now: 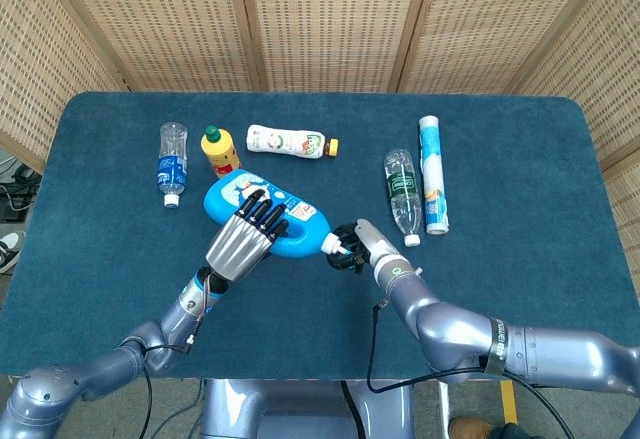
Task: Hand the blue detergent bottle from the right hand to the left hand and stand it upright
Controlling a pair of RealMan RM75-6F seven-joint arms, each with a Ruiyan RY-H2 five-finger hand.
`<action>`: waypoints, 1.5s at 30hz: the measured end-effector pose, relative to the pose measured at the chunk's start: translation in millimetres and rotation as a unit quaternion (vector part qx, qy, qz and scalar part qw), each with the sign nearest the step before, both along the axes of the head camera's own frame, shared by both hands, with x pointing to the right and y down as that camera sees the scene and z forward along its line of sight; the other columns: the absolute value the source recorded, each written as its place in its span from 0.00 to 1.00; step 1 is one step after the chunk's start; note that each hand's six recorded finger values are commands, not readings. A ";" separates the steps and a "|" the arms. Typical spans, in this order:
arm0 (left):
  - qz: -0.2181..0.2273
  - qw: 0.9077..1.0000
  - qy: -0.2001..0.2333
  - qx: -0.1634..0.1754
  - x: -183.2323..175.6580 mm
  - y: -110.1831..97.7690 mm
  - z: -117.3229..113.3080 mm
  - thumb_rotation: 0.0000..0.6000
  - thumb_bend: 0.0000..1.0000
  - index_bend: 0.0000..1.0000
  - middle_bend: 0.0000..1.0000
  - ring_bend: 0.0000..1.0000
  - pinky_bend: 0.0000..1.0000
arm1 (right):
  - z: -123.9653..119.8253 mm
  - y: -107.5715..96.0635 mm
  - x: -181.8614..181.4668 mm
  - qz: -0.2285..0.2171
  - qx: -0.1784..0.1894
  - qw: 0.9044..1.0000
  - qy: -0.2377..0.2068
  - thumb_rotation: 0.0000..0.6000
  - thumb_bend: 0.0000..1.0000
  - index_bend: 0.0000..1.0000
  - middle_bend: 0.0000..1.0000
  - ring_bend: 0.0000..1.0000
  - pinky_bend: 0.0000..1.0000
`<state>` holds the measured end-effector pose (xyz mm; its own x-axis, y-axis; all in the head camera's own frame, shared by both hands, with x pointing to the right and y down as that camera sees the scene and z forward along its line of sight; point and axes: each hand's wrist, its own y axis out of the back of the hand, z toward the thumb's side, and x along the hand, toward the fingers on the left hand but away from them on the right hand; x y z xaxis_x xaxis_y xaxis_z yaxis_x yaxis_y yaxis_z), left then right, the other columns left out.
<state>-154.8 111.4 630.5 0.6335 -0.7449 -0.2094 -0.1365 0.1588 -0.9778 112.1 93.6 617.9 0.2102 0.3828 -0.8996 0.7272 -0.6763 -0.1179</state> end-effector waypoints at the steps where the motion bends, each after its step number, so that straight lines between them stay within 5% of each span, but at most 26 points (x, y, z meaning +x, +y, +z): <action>1: -0.001 1.000 0.001 -0.001 -0.4 -0.4 -0.6 1.00 0.68 0.75 0.56 0.44 0.33 | -0.9 -0.9 -0.3 -0.002 0.006 1.000 -0.002 1.00 0.00 0.00 0.00 0.00 0.00; 15: -0.004 1.000 -0.002 -0.012 -9.8 -1.0 0.5 1.00 0.68 0.75 0.56 0.45 0.35 | -11.8 -14.9 22.4 0.028 0.083 0.996 -0.037 1.00 0.00 0.00 0.00 0.00 0.00; 23: -0.036 0.995 0.068 -0.065 -33.5 -6.7 -6.5 1.00 0.68 0.75 0.56 0.48 0.39 | -20.8 -29.6 48.3 0.002 0.157 0.988 0.008 1.00 0.00 0.00 0.00 0.00 0.00; 28: -0.070 0.982 0.128 -0.118 -63.1 -14.9 -13.2 1.00 0.68 0.75 0.56 0.49 0.41 | -25.2 -38.4 81.3 0.007 0.210 0.977 0.038 1.00 0.00 0.00 0.00 0.00 0.00; 30: -0.083 0.977 0.142 -0.133 -74.2 -18.3 -14.9 1.00 0.68 0.75 0.56 0.50 0.49 | -23.0 -40.1 100.4 0.015 0.221 0.974 0.050 1.00 0.00 0.00 0.00 0.00 0.00; 37: -0.101 0.948 0.212 -0.215 -91.3 -20.3 -12.9 1.00 0.69 0.73 0.57 0.51 0.69 | -14.7 -43.4 143.5 -0.007 0.257 0.961 0.099 1.00 0.00 0.00 0.00 0.00 0.00; 45: -0.105 0.881 0.285 -0.362 -103.4 -24.7 3.7 1.00 0.74 0.72 0.61 0.54 0.79 | -2.4 -32.3 183.9 -0.031 0.292 0.947 0.126 1.00 0.00 0.00 0.00 0.00 0.00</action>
